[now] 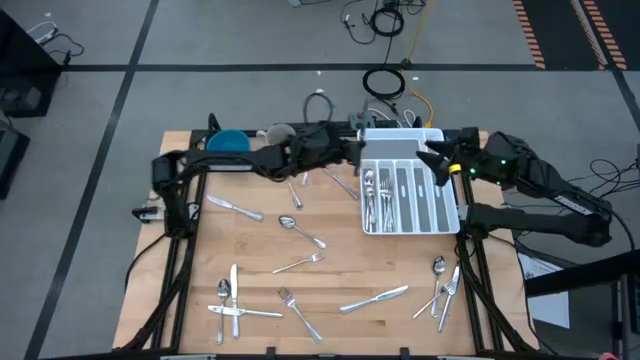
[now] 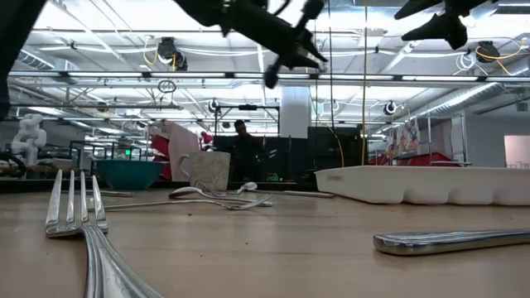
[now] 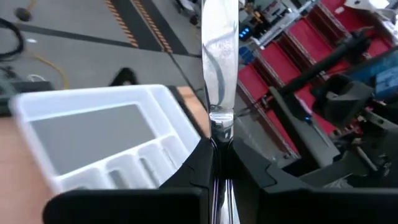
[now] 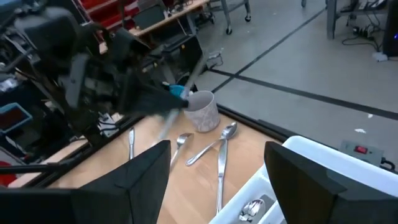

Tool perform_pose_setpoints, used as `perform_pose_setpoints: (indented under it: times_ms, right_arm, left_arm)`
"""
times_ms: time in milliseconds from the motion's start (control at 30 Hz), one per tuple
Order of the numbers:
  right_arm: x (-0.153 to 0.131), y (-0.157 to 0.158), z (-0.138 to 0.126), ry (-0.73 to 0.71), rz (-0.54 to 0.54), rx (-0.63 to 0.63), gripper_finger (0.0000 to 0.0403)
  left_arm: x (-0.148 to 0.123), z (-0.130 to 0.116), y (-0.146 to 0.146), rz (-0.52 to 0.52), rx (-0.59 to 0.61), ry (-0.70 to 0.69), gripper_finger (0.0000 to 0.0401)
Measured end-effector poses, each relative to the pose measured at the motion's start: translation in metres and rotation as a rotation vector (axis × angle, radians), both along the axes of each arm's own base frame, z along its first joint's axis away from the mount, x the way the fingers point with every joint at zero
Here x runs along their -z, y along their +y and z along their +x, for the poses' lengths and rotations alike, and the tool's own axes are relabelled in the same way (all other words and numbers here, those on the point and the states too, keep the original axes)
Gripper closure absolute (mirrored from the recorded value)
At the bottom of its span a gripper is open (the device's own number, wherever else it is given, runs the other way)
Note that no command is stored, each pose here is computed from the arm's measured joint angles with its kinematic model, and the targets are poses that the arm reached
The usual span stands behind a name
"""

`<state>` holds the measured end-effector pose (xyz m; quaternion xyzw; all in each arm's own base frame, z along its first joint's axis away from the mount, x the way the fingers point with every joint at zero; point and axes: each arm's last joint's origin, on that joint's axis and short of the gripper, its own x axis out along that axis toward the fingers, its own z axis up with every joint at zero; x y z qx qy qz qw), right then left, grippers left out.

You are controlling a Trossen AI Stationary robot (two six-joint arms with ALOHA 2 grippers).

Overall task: Sort silverware
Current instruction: Put the table knife in the silverware tray

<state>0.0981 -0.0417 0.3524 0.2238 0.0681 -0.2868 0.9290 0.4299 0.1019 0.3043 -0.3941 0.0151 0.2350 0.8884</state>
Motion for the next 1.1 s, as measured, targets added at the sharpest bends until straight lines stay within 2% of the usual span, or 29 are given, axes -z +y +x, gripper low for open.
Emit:
perform_pose_setpoints:
  times_ms: [200,400,600,833,1100]
  right_arm:
    - [0.002,0.001,-0.006,0.022,0.002,0.021,0.0152]
    - [0.002,0.002,-0.006,0.023,-0.013,0.021,0.0152]
    - [0.001,0.001,-0.006,0.027,-0.038,0.042,0.0152]
    - [0.001,0.001,-0.006,0.043,-0.062,0.034,0.0152]
    - [0.001,0.001,-0.006,0.061,-0.090,0.025,0.0152]
  left_arm:
    - [-0.004,0.042,-0.006,-0.003,0.033,-0.064,0.0368]
    - [0.019,0.075,-0.009,-0.037,0.023,-0.061,0.0368]
    - [0.048,0.101,-0.007,-0.139,0.004,-0.084,0.0368]
    - [0.065,0.118,-0.017,-0.206,0.015,-0.104,0.0368]
    - [0.075,0.121,-0.033,-0.169,-0.048,-0.028,0.0368]
